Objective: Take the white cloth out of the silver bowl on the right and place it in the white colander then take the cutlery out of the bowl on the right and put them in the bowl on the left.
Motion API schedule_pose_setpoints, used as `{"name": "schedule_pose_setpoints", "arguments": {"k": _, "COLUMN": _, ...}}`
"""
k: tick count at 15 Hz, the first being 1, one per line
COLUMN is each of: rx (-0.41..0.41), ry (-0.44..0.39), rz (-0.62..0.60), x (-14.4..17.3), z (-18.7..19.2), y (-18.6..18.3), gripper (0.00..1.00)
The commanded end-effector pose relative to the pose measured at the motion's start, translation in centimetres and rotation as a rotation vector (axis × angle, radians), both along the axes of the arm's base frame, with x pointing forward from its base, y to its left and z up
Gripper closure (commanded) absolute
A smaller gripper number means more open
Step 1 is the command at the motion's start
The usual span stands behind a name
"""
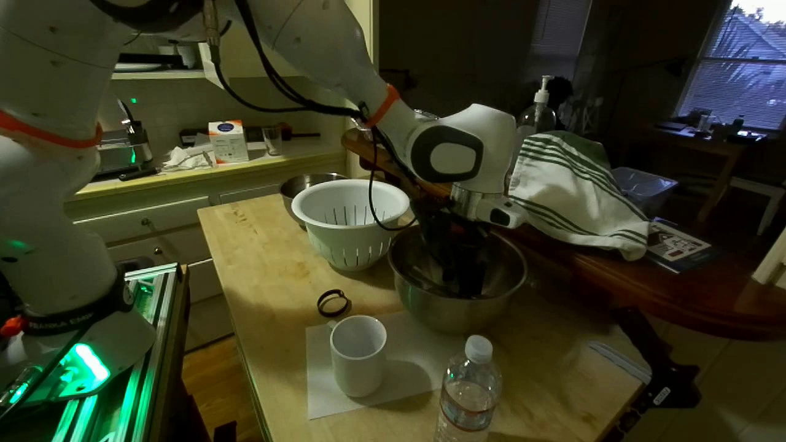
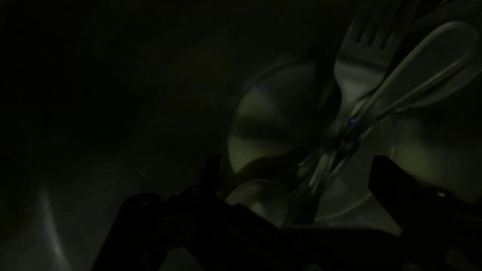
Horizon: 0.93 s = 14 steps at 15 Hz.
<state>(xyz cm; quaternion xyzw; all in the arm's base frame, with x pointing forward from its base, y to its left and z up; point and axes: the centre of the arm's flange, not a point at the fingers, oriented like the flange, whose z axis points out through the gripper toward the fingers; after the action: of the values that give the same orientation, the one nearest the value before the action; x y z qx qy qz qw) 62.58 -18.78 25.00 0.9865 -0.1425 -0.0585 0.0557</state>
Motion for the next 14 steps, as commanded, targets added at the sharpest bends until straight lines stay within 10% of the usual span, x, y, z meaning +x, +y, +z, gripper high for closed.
{"name": "schedule_pose_setpoints", "arguments": {"k": 1, "rx": 0.058, "ry": 0.023, "rz": -0.014, "x": 1.1, "z": -2.7, "y": -0.8, "gripper": 0.0}}
{"name": "schedule_pose_setpoints", "arguments": {"k": 4, "rx": 0.083, "ry": 0.055, "rz": -0.011, "x": 1.2, "z": -4.3, "y": -0.6, "gripper": 0.0}}
{"name": "schedule_pose_setpoints", "arguments": {"k": 5, "rx": 0.085, "ry": 0.061, "rz": -0.012, "x": 1.3, "z": -4.5, "y": -0.5, "gripper": 0.25}}
{"name": "schedule_pose_setpoints", "arguments": {"k": 14, "rx": 0.139, "ry": 0.099, "rz": -0.035, "x": 1.5, "z": -3.9, "y": -0.8, "gripper": 0.87}}
